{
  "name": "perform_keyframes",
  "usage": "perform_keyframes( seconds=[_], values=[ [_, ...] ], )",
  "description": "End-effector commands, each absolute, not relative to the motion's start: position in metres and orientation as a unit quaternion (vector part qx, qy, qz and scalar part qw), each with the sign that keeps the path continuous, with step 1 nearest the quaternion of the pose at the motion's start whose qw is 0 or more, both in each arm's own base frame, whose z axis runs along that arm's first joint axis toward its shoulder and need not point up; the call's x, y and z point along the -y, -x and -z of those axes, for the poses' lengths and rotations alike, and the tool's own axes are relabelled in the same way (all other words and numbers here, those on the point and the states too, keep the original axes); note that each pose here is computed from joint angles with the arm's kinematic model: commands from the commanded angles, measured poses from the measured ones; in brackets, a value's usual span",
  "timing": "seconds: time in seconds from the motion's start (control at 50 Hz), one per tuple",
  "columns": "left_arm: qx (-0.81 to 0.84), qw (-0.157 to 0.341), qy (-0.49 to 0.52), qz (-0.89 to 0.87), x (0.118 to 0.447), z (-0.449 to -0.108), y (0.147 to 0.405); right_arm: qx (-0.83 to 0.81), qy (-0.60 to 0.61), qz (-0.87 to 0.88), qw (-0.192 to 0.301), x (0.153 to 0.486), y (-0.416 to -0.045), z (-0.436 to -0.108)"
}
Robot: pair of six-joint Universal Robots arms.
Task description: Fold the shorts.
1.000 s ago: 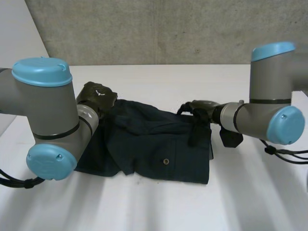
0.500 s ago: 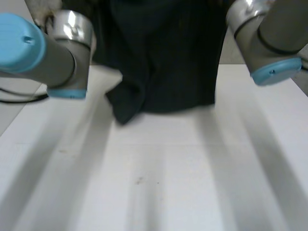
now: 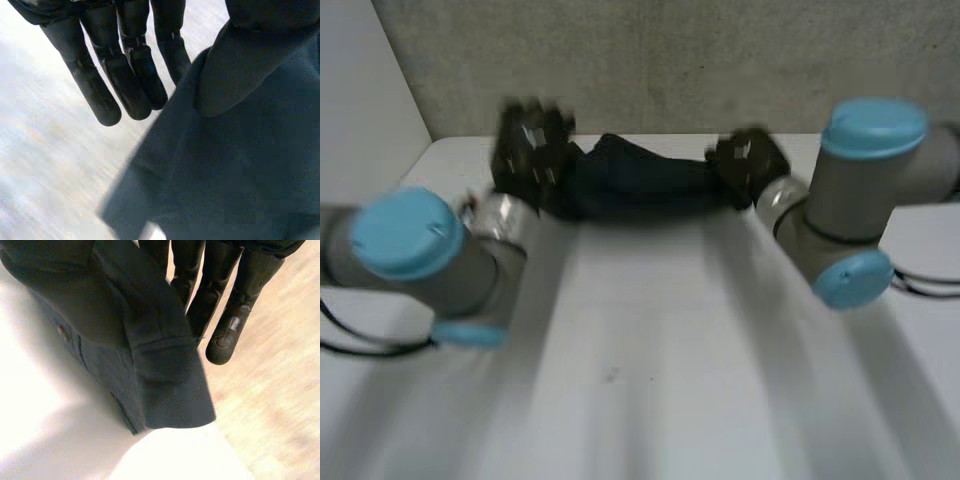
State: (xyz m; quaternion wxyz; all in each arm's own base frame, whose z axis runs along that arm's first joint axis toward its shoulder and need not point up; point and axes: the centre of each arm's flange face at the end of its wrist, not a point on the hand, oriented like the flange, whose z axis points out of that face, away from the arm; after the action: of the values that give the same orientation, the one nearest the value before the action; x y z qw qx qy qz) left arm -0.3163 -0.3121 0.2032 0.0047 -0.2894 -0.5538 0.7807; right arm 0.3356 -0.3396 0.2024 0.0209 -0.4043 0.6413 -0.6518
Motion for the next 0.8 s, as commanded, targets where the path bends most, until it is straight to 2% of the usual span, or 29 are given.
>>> perform_keyframes(
  seconds=[0.02, 0.08, 0.18, 0.34, 0.44, 0.48, 0.54, 0.62, 0.72, 0.8],
  values=[
    [0.683, -0.033, 0.353, -0.638, 0.273, -0.139, 0.303, -0.700, 0.434, 0.567, 0.027, 0.322, -0.324, -0.162],
    [0.723, -0.070, 0.349, -0.592, 0.258, -0.145, 0.286, -0.714, 0.449, 0.537, 0.027, 0.307, -0.316, -0.163],
    [0.762, -0.102, 0.355, -0.532, 0.226, -0.159, 0.266, -0.721, 0.479, 0.500, 0.018, 0.277, -0.301, -0.168],
    [0.795, -0.088, 0.368, -0.474, 0.166, -0.169, 0.239, -0.724, 0.517, 0.457, 0.003, 0.220, -0.270, -0.174],
    [0.789, -0.072, 0.433, -0.430, 0.109, -0.182, 0.234, -0.698, 0.547, 0.461, -0.027, 0.190, -0.254, -0.204],
    [0.779, -0.063, 0.439, -0.443, 0.100, -0.195, 0.234, -0.690, 0.550, 0.469, -0.033, 0.184, -0.250, -0.219],
    [0.757, -0.049, 0.422, -0.497, 0.096, -0.223, 0.233, -0.676, 0.548, 0.492, -0.035, 0.172, -0.245, -0.247],
    [0.740, -0.039, 0.406, -0.534, 0.099, -0.240, 0.236, -0.672, 0.547, 0.498, -0.036, 0.163, -0.241, -0.259],
    [0.738, -0.051, 0.421, -0.524, 0.111, -0.222, 0.246, -0.681, 0.555, 0.477, -0.029, 0.160, -0.242, -0.246],
    [0.734, -0.077, 0.436, -0.515, 0.138, -0.193, 0.260, -0.699, 0.571, 0.431, -0.023, 0.170, -0.247, -0.216]
  ],
)
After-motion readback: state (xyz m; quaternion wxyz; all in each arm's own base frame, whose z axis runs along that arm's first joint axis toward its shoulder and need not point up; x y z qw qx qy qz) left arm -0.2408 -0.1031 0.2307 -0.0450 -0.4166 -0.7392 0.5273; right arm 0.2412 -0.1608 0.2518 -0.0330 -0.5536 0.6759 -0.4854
